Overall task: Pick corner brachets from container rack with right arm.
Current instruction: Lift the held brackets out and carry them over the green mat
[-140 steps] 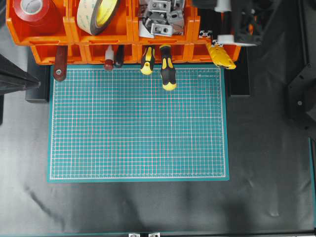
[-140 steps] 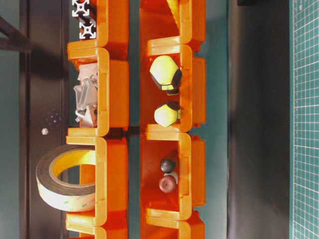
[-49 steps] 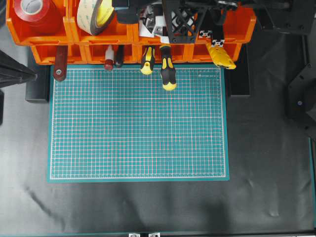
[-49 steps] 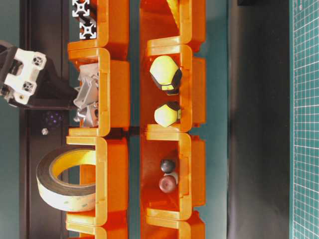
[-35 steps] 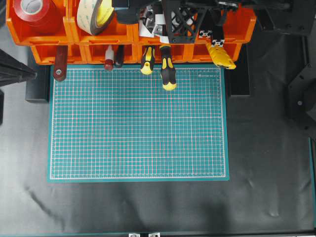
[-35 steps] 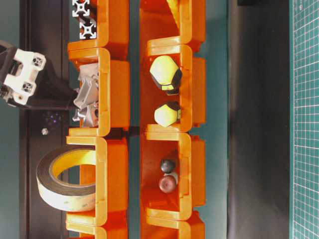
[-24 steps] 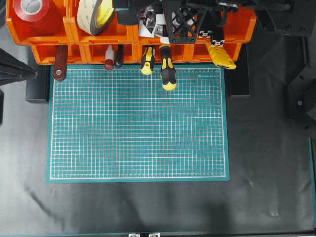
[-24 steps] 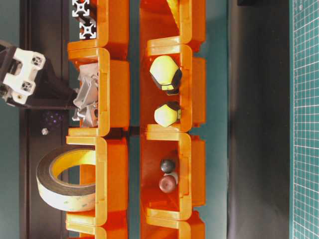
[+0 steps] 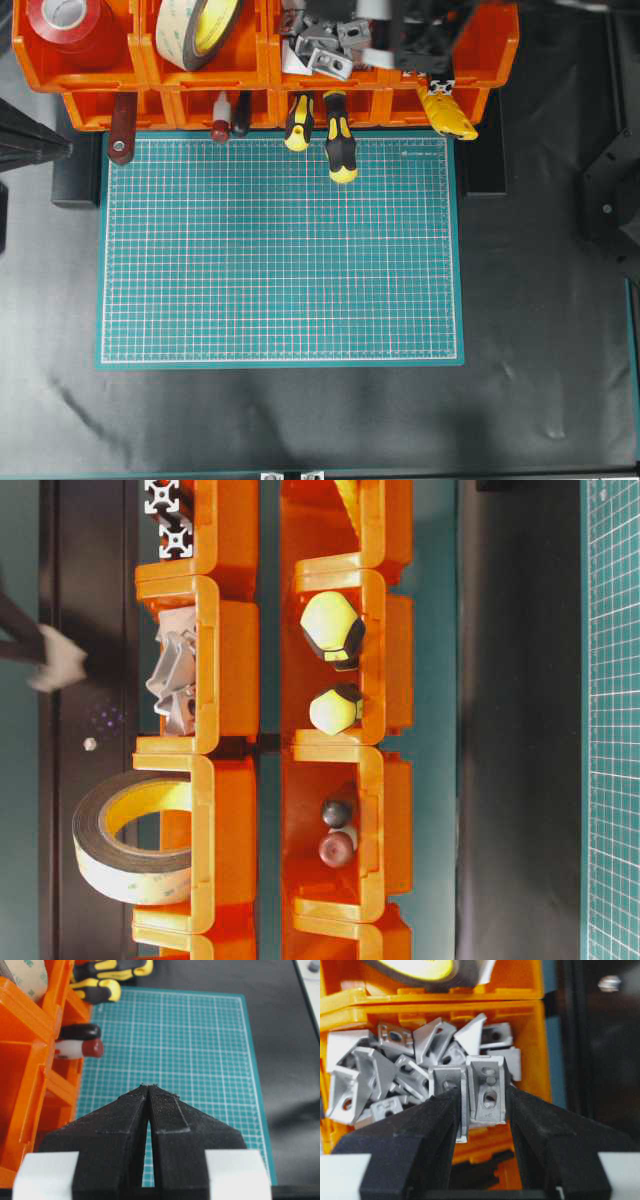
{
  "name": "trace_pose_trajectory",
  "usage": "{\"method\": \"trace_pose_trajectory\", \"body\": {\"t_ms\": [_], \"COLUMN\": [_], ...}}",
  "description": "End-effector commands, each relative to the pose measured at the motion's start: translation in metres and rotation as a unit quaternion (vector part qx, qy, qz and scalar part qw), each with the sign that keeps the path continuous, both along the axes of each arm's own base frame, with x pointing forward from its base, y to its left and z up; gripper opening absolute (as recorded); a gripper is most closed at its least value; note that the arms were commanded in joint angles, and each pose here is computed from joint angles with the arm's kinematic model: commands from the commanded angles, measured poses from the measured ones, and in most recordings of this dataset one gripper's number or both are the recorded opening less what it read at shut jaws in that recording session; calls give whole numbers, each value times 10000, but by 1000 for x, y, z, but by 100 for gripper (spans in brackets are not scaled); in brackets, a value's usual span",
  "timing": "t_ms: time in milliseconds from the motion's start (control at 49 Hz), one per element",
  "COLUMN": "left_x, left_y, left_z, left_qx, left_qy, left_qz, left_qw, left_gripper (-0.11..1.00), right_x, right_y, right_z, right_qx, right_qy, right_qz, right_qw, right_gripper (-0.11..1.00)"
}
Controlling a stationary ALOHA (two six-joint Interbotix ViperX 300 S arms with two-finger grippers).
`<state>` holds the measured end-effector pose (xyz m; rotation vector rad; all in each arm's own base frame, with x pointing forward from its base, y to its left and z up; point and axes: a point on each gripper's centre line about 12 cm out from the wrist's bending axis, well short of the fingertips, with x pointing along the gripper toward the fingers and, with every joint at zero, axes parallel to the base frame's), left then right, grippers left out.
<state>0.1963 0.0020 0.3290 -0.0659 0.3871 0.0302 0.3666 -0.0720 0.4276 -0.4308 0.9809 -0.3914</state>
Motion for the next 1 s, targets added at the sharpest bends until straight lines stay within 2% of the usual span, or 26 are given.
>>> {"method": "trace_pose_trajectory", "body": {"t_ms": [0, 163, 306, 510, 714, 878, 980], "left_x": [-1, -8, -11, -11, -11, -12, -12], "left_y": [0, 0, 0, 0, -1, -1, -1], "left_z": [12, 18, 20, 21, 21, 21, 22], "left_qx": [0, 43, 43, 36, 50, 50, 57], "left_qy": [-177, -321, -337, -352, -352, -367, -383], "left_qz": [-5, -20, -10, -23, -36, -36, -35], "left_qw": [9998, 9995, 9994, 9994, 9994, 9993, 9992], "left_gripper": [0, 0, 0, 0, 0, 0, 0], "right_x": [-25, -52, -65, -72, -72, -62, -52], "right_y": [13, 25, 32, 62, 109, 141, 156], "right_z": [34, 55, 54, 43, -5, -49, -69], "right_qx": [1, 51, 106, 452, 1022, 1491, 1641], "right_qy": [-542, -1139, -1535, -2127, -1881, -1626, -1516], "right_qz": [112, 325, 521, 1027, 1480, 1558, 1629], "right_qw": [9985, 9929, 9867, 9706, 9655, 9629, 9610], "right_gripper": [29, 29, 29, 29, 29, 29, 29]}}
